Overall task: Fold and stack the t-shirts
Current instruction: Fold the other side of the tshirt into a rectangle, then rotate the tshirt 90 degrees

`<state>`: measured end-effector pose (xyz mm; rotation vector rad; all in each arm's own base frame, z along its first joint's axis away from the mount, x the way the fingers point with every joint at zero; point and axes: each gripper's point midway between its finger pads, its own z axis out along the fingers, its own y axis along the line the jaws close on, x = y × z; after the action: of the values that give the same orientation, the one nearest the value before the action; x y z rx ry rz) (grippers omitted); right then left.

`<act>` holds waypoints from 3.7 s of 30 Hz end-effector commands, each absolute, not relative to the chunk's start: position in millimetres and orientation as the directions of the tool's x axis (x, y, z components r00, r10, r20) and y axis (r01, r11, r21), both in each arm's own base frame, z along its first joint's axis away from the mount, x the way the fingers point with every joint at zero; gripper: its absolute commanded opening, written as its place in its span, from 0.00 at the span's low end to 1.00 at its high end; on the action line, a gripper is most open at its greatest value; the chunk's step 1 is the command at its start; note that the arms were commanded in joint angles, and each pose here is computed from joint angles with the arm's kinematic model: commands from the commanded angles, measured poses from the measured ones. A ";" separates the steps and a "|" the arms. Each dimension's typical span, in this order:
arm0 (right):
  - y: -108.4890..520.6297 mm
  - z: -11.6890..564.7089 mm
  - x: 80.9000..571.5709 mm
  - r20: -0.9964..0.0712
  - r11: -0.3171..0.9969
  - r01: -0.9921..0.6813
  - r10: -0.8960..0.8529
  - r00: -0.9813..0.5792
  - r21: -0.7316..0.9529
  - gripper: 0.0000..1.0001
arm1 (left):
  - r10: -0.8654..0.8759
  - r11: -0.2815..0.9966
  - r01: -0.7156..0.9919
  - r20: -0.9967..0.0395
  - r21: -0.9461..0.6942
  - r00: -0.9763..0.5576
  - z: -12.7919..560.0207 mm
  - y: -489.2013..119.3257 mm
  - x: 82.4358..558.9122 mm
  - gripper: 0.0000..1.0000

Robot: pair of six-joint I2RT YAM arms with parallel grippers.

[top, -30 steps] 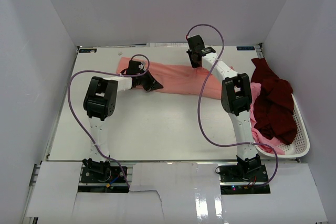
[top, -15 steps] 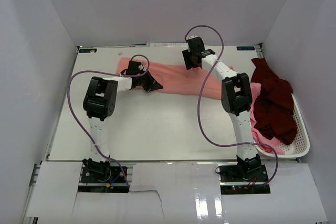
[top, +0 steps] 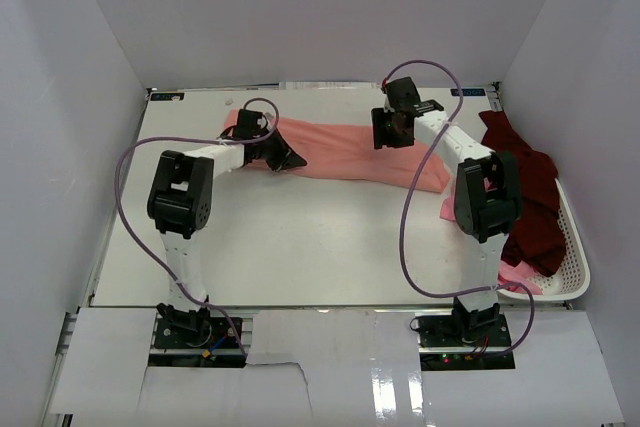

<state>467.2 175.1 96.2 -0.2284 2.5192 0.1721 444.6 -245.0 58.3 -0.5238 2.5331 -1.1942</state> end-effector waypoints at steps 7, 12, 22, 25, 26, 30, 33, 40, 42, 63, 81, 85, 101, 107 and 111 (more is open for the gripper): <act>158.1 88.4 429.0 -0.512 0.979 -0.164 -0.081 -0.855 0.119 0.08 | -0.521 0.546 -0.137 -0.207 -0.827 -0.828 122.5 -173.4 485.3 0.04; 185.2 86.6 427.5 -0.483 0.946 -0.201 -0.055 -0.874 0.254 0.08 | -0.555 0.547 -0.178 -0.195 -0.818 -0.809 106.9 -138.7 509.4 0.04; 185.4 67.9 415.1 -0.416 0.949 -0.152 -0.024 -0.909 0.277 0.08 | -0.585 0.557 -0.264 -0.146 -0.787 -0.797 60.9 -107.5 517.2 0.03; 176.5 66.8 407.8 -0.402 0.958 -0.128 -0.015 -0.916 0.255 0.08 | -0.583 0.559 -0.264 -0.146 -0.786 -0.799 58.5 -107.4 518.1 0.04; 174.6 71.8 407.4 -0.412 0.958 -0.128 -0.012 -0.911 0.255 0.08 | -0.581 0.564 -0.263 -0.150 -0.783 -0.800 57.4 -106.9 518.1 0.04; 166.5 73.8 401.9 -0.414 0.965 -0.113 -0.004 -0.910 0.238 0.08 | -0.578 0.578 -0.260 -0.164 -0.774 -0.799 58.6 -104.7 520.4 0.04; 153.1 69.4 399.5 -0.405 0.974 -0.082 0.011 -0.914 0.211 0.08 | -0.577 0.589 -0.263 -0.169 -0.764 -0.799 57.7 -102.9 520.6 0.04; 118.6 66.4 399.0 -0.401 0.984 -0.018 0.056 -0.914 0.178 0.08 | -0.572 0.599 -0.265 -0.173 -0.756 -0.802 53.7 -101.6 521.4 0.04; 109.0 68.6 398.6 -0.407 0.985 -0.001 0.070 -0.911 0.173 0.08 | -0.574 0.599 -0.267 -0.173 -0.755 -0.800 53.5 -101.3 521.7 0.04; 65.7 26.2 382.1 -0.315 0.989 0.109 0.136 -0.939 0.101 0.08 | -0.576 0.625 -0.294 -0.174 -0.723 -0.799 44.9 -95.7 523.1 0.04; 83.9 69.6 396.8 -0.377 0.971 0.071 0.155 -0.913 0.228 0.08 | -0.576 0.656 -0.325 -0.174 -0.681 -0.799 33.1 -88.2 518.6 0.04; 85.1 72.8 405.9 -0.380 0.971 0.071 0.157 -0.911 0.230 0.08 | -0.579 0.660 -0.328 -0.179 -0.676 -0.796 33.3 -86.9 519.1 0.04; 73.3 41.2 413.5 -0.340 0.977 0.111 0.168 -0.925 0.180 0.08 | -0.573 0.671 -0.331 -0.181 -0.663 -0.799 30.8 -85.0 518.9 0.04; 67.4 26.9 404.5 -0.316 0.979 0.122 0.170 -0.934 0.164 0.08 | -0.573 0.671 -0.341 -0.169 -0.659 -0.802 23.9 -85.1 517.4 0.04; 63.2 16.0 400.9 -0.288 0.978 0.139 0.179 -0.941 0.154 0.08 | -0.568 0.678 -0.342 -0.170 -0.651 -0.805 22.1 -84.1 514.9 0.04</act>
<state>401.0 71.2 23.3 0.1960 2.8126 0.2170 515.2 -91.2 28.0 -0.7242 2.5131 -0.9464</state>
